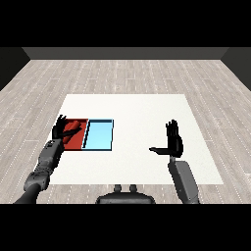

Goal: Pick the red can and put it in the red box

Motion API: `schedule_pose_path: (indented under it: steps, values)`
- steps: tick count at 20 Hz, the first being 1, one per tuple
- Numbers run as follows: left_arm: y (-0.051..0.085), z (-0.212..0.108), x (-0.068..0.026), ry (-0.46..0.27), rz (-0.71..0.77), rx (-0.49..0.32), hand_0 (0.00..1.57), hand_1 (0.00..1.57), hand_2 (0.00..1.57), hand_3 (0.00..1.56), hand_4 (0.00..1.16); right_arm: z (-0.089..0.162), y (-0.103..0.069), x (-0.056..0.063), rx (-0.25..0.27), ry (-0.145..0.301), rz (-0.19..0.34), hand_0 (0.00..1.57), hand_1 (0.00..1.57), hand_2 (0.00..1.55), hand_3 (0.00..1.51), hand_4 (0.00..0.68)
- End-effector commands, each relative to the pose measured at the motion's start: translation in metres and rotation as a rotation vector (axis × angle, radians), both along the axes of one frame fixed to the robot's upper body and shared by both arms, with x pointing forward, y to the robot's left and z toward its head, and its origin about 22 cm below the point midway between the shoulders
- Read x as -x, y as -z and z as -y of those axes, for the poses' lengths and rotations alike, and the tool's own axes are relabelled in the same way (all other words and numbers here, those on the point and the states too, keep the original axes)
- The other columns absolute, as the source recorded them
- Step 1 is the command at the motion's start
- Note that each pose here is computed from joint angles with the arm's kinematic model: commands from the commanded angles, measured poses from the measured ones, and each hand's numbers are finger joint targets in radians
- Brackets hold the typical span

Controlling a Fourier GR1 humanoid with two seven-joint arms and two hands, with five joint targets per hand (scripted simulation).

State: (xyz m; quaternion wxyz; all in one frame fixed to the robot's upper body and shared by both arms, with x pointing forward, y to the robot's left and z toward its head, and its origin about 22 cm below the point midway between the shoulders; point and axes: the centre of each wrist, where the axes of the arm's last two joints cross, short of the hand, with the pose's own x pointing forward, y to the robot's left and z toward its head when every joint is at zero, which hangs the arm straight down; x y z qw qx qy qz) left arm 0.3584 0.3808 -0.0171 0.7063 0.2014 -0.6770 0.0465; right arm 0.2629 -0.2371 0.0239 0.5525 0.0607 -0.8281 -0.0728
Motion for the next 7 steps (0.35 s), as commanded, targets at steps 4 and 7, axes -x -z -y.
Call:
schedule_pose_path:
  steps: [4,7]
  values:
    - [0.004,0.081,-0.0164,0.23,0.521,0.39,0.0,0.0,0.0,0.0,0.0,0.002,0.01,0.002,0.021,-0.011,-0.003,0.0,0.0,0.0,0.0,0.0]
    - [0.029,0.09,0.0143,0.306,0.543,0.405,0.0,0.0,0.0,0.0,0.0,0.008,0.013,0.011,0.057,-0.042,0.027,0.0,0.0,0.0,0.0,0.0]
